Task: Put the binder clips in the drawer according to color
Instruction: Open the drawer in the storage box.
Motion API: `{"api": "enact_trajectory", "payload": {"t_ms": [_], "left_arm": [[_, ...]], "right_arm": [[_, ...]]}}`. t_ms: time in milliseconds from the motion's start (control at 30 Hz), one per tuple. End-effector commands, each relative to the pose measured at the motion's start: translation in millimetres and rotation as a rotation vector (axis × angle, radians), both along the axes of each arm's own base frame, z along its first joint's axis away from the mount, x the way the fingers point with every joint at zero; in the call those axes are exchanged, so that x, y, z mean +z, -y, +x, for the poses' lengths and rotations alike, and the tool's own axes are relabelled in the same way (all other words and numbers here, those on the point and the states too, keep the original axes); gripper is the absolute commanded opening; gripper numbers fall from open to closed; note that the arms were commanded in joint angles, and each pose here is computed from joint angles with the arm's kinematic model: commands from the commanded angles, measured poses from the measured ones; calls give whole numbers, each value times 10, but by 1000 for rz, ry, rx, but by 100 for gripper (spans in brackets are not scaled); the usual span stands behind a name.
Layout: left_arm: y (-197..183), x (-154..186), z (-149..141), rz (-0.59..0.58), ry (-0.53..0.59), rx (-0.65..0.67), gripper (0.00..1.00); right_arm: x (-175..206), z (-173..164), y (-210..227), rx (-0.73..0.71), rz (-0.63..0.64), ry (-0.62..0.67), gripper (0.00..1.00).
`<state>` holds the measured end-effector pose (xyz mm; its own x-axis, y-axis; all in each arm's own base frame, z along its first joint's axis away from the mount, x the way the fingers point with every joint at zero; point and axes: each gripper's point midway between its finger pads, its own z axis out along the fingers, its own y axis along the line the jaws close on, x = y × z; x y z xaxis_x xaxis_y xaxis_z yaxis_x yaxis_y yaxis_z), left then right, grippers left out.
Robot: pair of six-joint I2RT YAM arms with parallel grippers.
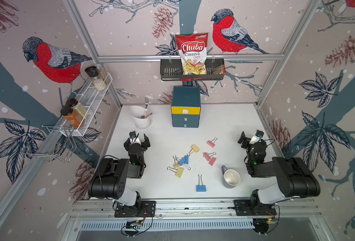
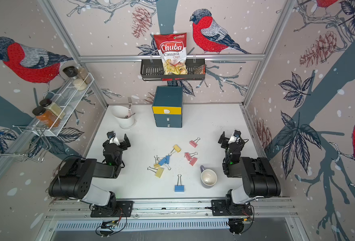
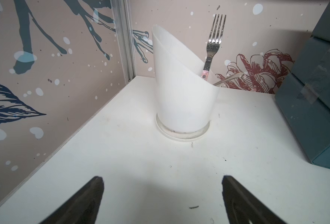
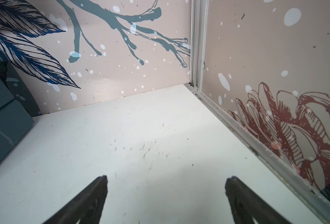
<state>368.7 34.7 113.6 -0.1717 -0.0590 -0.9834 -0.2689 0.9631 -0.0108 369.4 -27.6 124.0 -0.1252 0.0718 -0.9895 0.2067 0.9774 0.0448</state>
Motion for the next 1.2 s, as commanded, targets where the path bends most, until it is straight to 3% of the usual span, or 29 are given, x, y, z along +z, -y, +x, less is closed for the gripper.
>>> {"api": "enact_trajectory", "payload": {"t_ms": [0,800,967,1033,1100,1167], "left_arm": [[-6,126,23,-1,51,1,98],[-5,124,24,0,49,0,98],[358,435,72,125,25,-82,98],[598,789,127,59,30,-136,98],[737,1174,124,-101,87,-135,98],[722,1257,124,-487,26,-22,96]], "right_arm": [[43,10,-11,5,4,15,100],[37,7,-10,5,6,13,100],[276,-15,-60,0,-32,50,100],[602,29,-150,-11,-49,39,100],[1036,54,-252,9,24,70,100],[1268,58,-240,-14,244,56,100]]}}
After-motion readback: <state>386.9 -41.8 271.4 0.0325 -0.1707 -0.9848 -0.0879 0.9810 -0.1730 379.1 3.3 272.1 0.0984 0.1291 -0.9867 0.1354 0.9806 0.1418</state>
